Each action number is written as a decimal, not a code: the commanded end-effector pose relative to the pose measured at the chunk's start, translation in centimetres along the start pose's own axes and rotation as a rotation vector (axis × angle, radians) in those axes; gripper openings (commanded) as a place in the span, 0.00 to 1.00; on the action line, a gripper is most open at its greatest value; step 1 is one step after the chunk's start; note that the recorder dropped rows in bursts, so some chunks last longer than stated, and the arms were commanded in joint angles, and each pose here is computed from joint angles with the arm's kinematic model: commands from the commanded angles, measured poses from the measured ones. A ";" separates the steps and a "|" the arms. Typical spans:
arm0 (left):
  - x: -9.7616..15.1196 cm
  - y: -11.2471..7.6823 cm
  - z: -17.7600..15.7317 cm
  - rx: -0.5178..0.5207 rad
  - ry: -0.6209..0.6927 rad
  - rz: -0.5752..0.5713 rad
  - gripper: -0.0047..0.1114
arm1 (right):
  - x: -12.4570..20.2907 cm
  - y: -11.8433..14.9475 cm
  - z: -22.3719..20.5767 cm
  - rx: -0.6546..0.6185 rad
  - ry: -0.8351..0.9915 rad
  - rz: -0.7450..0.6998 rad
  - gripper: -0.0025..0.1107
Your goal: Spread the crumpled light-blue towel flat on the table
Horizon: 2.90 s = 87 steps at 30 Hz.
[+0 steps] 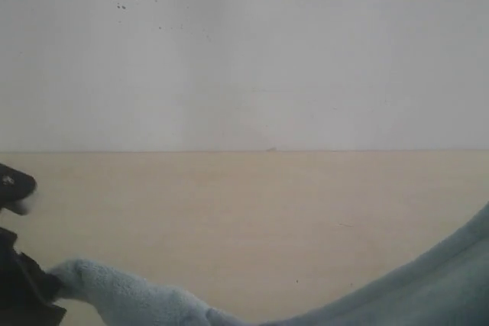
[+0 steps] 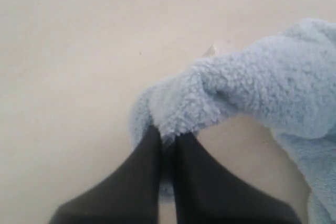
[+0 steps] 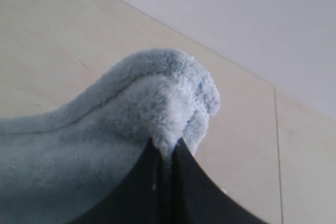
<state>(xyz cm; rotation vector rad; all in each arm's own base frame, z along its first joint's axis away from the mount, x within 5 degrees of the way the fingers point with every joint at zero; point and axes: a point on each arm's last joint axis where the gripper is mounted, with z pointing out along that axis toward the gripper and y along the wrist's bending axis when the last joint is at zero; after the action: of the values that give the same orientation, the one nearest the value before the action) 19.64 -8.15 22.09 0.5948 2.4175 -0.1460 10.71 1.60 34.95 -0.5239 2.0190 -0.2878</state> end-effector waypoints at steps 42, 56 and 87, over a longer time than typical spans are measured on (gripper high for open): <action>4.4 -0.4 -26.1 -0.086 -0.358 0.107 0.08 | 1.0 -2.8 -6.1 0.018 0.100 0.050 0.02; 4.2 0.5 -26.0 -0.180 -0.339 0.081 0.08 | -1.7 -1.1 -1.6 -0.037 0.166 0.008 0.02; 4.2 -0.2 -25.9 -0.103 -0.347 0.068 0.08 | 6.2 5.8 5.2 -0.270 0.402 -0.031 0.16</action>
<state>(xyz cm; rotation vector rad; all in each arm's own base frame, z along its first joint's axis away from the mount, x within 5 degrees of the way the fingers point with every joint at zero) 2.04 -0.19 40.17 0.5580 2.0487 -0.0689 10.79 3.34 25.53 -0.7046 2.4628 -0.1703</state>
